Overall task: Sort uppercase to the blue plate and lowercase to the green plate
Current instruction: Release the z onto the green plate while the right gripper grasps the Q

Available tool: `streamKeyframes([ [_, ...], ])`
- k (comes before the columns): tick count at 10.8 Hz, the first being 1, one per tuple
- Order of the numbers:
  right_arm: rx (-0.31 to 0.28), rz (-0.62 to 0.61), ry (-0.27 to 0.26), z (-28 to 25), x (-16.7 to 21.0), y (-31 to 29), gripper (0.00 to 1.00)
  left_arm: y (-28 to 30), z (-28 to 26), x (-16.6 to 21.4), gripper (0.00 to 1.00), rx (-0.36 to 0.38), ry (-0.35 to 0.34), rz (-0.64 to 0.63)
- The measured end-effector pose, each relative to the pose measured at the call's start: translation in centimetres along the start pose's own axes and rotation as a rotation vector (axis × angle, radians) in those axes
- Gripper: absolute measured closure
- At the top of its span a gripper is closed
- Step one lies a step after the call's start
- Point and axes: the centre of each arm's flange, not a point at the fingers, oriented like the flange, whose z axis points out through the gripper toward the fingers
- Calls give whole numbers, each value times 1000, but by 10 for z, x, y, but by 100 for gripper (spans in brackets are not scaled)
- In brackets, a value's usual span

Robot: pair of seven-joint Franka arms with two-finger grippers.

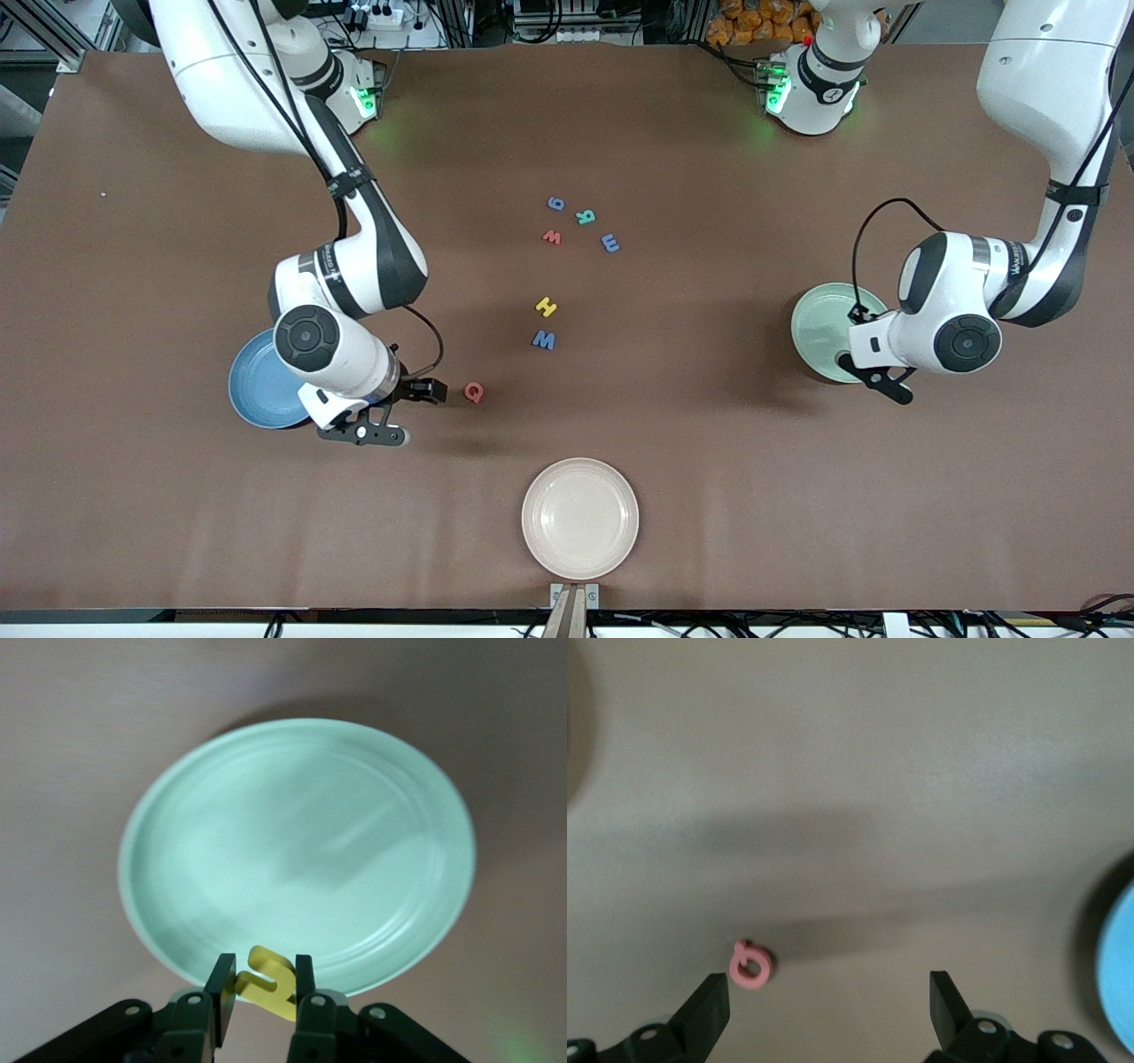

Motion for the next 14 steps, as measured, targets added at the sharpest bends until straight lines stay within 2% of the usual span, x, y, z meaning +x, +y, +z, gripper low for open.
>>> streamKeyframes([
  [2, -1, 42, 1, 25, -7, -16, 0, 5, 16, -1, 69, -64, 4, -25],
  [4, 14, 70, 28, 51, -22, -48, 0, 8, 19, 4, 59, -72, 12, -30],
  [6, 18, 79, 36, 72, -37, -71, 0, 7, -10, 12, 38, -43, 62, -28],
  [7, 14, 75, 33, 77, -39, -74, 0, 6, -39, 15, 22, -23, 90, -27],
  [9, 4, 77, 34, 81, -37, -69, 0, 21, -118, 14, 1, 24, 133, -11],
  [12, -7, 78, 25, 98, -38, -66, 0, 63, -220, -3, 0, 95, 216, 22],
  [13, -9, 77, 23, 103, -39, -66, 0, 85, -242, -9, 0, 105, 247, 36],
  [14, -7, 77, 26, 107, -39, -66, 0, 113, -257, -12, 0, 80, 270, 17],
])
